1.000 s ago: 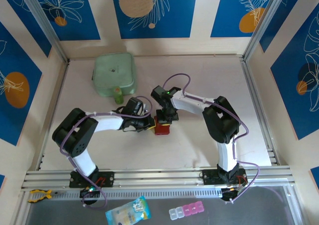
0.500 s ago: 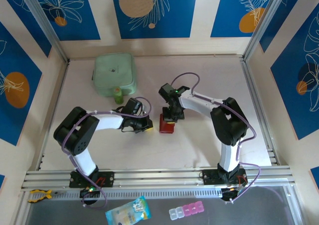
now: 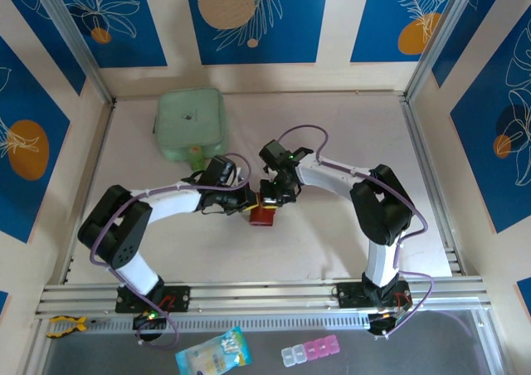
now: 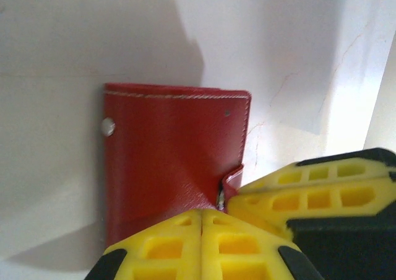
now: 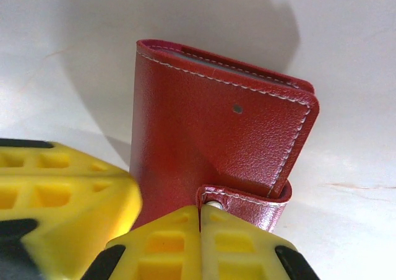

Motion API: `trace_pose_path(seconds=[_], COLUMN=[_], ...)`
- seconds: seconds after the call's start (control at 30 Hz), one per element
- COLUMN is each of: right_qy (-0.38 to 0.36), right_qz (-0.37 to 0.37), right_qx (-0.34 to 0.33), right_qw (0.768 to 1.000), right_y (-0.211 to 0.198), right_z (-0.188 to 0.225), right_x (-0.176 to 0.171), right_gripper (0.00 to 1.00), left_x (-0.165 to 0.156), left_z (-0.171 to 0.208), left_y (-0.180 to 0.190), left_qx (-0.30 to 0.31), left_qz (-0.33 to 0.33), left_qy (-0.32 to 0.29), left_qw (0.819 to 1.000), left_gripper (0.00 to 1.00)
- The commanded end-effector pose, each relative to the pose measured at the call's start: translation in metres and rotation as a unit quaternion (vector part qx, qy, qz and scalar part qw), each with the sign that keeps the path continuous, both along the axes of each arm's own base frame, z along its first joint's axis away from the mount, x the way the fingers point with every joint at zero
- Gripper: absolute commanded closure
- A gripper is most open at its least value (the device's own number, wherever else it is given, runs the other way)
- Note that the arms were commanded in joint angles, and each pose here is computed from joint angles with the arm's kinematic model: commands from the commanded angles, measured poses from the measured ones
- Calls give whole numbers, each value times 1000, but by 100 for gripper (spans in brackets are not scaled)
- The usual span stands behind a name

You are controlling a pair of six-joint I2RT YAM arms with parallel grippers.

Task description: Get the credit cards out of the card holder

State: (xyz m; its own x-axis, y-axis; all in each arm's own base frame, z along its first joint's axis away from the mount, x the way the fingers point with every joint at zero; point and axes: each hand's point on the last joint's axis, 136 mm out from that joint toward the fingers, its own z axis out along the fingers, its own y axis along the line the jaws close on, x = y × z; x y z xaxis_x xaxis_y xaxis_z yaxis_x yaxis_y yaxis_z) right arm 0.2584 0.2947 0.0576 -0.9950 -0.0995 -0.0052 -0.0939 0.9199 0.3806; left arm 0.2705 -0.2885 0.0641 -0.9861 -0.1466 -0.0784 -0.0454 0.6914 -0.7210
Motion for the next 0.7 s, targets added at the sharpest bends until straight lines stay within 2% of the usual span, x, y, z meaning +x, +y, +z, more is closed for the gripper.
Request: trace_pose_path(seconds=[0.0,0.13,0.37,0.47,0.67], right_qy=[17,21,13,6,-2], right_qz=[8,10,5,3,-10], right_qx=[28,34,-1,-16,-36], right_qw=[999,999,1000,1000,999], right_y=[14,16,2,-5,-26], right_z=[2,0,-4,-3,0], right_x=[-6,-9,-9,-9,-9], right_gripper=[100,100,100,100,100], left_x=[-6,-10,-21,-28,-29], left_z=[-6,-23,-62,-78,-70], left_y=[-6,-7,17,24,27], left_qx=[-11,-16,46,50,49], left_qz=[-7,-4,10,14,16], left_qy=[17,36,59,78,74], left_qw=[1000,999,997,996,996], left_gripper=[100,100,100,100,100])
